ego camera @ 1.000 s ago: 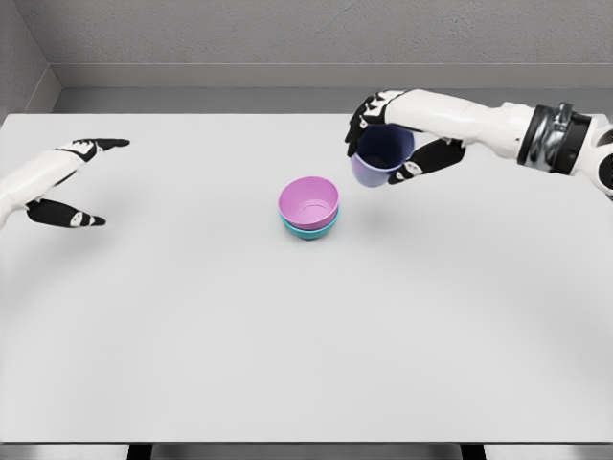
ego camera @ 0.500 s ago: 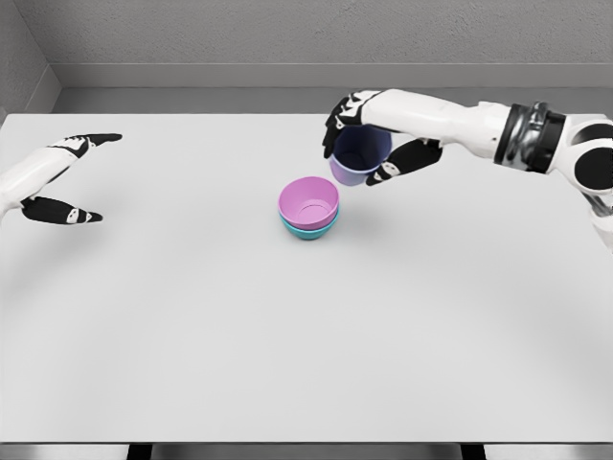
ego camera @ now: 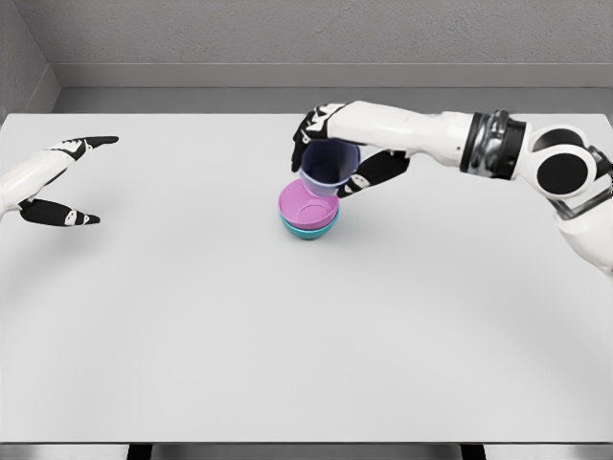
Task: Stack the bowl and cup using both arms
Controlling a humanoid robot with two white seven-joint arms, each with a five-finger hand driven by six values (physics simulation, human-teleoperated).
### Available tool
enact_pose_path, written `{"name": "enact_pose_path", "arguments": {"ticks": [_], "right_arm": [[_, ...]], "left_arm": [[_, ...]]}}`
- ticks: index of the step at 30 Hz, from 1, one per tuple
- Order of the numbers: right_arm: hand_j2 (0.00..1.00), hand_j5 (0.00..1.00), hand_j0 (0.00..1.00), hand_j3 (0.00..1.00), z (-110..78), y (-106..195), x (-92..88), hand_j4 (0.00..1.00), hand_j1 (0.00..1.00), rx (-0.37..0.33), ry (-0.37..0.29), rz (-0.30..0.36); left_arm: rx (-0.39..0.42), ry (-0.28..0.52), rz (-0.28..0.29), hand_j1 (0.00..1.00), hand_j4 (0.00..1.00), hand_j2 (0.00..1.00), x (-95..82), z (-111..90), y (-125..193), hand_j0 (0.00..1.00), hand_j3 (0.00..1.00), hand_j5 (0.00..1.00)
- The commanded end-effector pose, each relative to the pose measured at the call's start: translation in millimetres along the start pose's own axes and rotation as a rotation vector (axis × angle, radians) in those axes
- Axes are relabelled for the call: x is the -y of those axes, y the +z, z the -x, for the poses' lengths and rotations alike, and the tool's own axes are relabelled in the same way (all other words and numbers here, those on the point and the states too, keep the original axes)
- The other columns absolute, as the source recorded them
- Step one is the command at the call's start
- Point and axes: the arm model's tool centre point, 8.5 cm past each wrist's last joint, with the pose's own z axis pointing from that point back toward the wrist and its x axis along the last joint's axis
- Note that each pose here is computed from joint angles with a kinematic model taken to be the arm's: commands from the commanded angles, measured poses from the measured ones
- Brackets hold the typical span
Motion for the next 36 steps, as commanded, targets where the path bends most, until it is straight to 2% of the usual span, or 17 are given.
{"name": "enact_pose_path", "arguments": {"ticks": [1,12,18,33,35,36], "right_arm": [[0.54,0.54,0.54,0.54,-0.9,-4,-4.5,0.54,0.54,0.006,-0.007,-0.011],[0.54,0.54,0.54,0.54,-4.1,-17,-12.4,0.54,0.54,0.024,-0.014,-0.030],[0.54,0.54,0.54,0.54,7.3,-22,-20.8,0.54,0.54,-0.003,-0.035,-0.048],[0.56,0.56,0.56,0.56,15.3,-32,-26.7,0.56,0.56,-0.021,-0.048,-0.054],[0.64,0.64,0.64,0.64,17.8,-31,-27.3,0.64,0.64,-0.029,-0.051,-0.055],[0.77,0.77,0.77,0.77,18.5,-31,-27.4,0.77,0.77,-0.032,-0.053,-0.055]], "left_arm": [[0.000,0.008,-0.005,1.00,1.00,1.00,-0.4,1,0,1.00,1.00,1.00],[-0.005,0.012,-0.003,1.00,1.00,1.00,1.2,2,1,1.00,1.00,1.00],[0.001,0.021,-0.006,1.00,1.00,1.00,4.2,1,-2,1.00,1.00,1.00],[0.005,0.023,-0.008,1.00,1.00,1.00,4.7,0,-3,1.00,1.00,1.00],[0.005,0.023,-0.008,1.00,1.00,1.00,4.7,0,-3,1.00,1.00,1.00],[0.004,0.022,-0.007,1.00,1.00,1.00,4.8,0,-3,1.00,1.00,1.00]]}}
